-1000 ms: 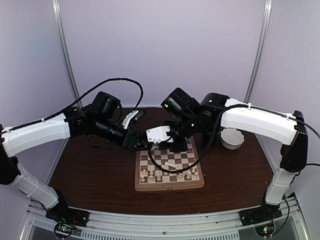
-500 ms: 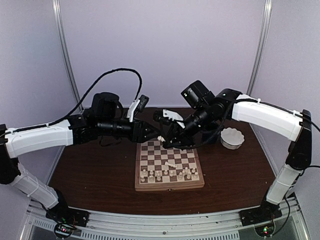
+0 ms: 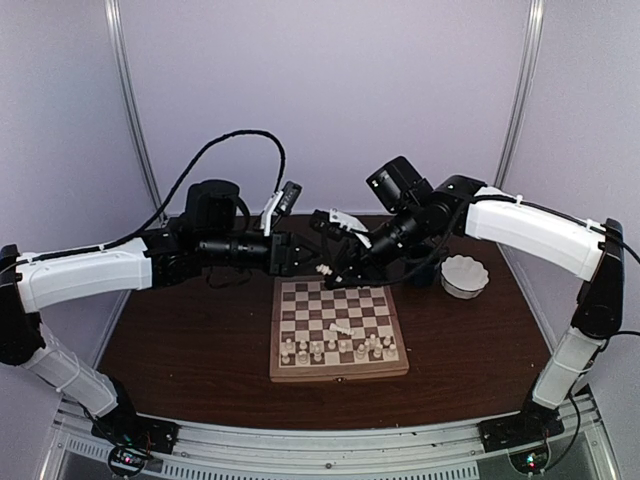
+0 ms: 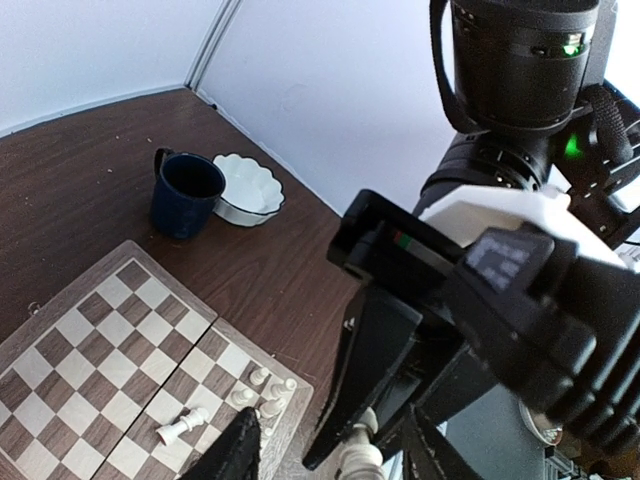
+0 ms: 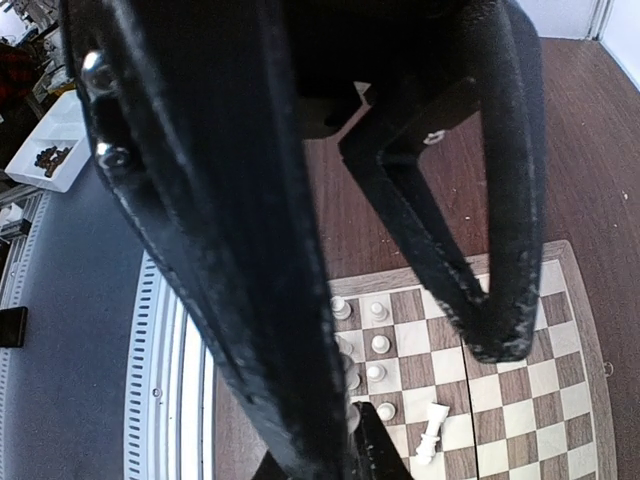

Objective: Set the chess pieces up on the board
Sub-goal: Pass from the right arm to the left, then place the king at e1.

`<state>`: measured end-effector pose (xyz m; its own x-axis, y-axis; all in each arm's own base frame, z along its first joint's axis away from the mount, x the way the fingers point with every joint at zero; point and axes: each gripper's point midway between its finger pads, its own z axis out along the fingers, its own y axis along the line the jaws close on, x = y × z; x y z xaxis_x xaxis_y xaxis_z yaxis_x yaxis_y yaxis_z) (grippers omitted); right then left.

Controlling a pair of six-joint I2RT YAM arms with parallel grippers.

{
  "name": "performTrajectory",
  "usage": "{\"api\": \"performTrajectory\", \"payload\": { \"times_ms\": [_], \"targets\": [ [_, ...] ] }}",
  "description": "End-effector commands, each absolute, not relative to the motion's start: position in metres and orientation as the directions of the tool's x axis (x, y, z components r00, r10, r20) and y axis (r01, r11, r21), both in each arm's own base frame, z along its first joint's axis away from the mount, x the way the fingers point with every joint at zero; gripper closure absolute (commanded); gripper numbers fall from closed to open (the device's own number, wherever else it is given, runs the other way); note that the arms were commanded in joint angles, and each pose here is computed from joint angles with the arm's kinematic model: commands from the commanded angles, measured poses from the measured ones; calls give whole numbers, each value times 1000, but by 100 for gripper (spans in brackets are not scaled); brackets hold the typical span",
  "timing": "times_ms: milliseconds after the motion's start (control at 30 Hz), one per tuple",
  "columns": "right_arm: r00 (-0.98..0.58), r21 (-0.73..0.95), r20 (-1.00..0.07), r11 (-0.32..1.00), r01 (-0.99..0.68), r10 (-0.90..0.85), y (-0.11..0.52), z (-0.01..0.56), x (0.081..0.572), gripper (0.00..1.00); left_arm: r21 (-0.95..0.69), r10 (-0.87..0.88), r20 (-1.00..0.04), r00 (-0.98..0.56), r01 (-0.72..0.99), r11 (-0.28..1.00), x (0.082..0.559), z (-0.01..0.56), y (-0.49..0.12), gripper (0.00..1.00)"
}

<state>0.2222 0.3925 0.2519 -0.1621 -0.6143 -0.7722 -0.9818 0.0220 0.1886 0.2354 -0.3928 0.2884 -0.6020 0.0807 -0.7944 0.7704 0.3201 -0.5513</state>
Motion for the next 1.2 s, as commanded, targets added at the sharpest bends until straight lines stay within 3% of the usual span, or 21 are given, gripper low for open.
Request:
{"api": "performTrajectory", "payload": {
  "times_ms": [0, 500, 633, 800, 1000, 1167],
  "targets": [
    [-172, 184, -797, 38, -982, -579, 392, 263, 230, 89, -572, 48, -797, -601, 779, 254, 228, 310, -396, 55],
    [-189, 196, -803, 49, -979, -565, 390, 266, 234, 87, -602, 94, -762, -640, 755, 260, 231, 295, -406, 82],
    [-179, 176, -791, 63, -982, -584, 379, 264, 235, 77, -574, 122, -770, -626, 763, 296, 233, 291, -403, 88],
    [-174, 131, -788, 115, -985, -591, 331, 266, 244, 56, -506, 198, -781, -592, 786, 355, 234, 283, -396, 91],
    [-265, 155, -780, 236, -960, -567, 265, 247, 251, 50, -363, 400, -750, -526, 834, 416, 221, 244, -402, 92],
    [-305, 89, -813, 411, -907, -497, 216, 232, 273, 44, -184, 634, -651, -418, 897, 402, 197, 200, -415, 93]
  ]
}}
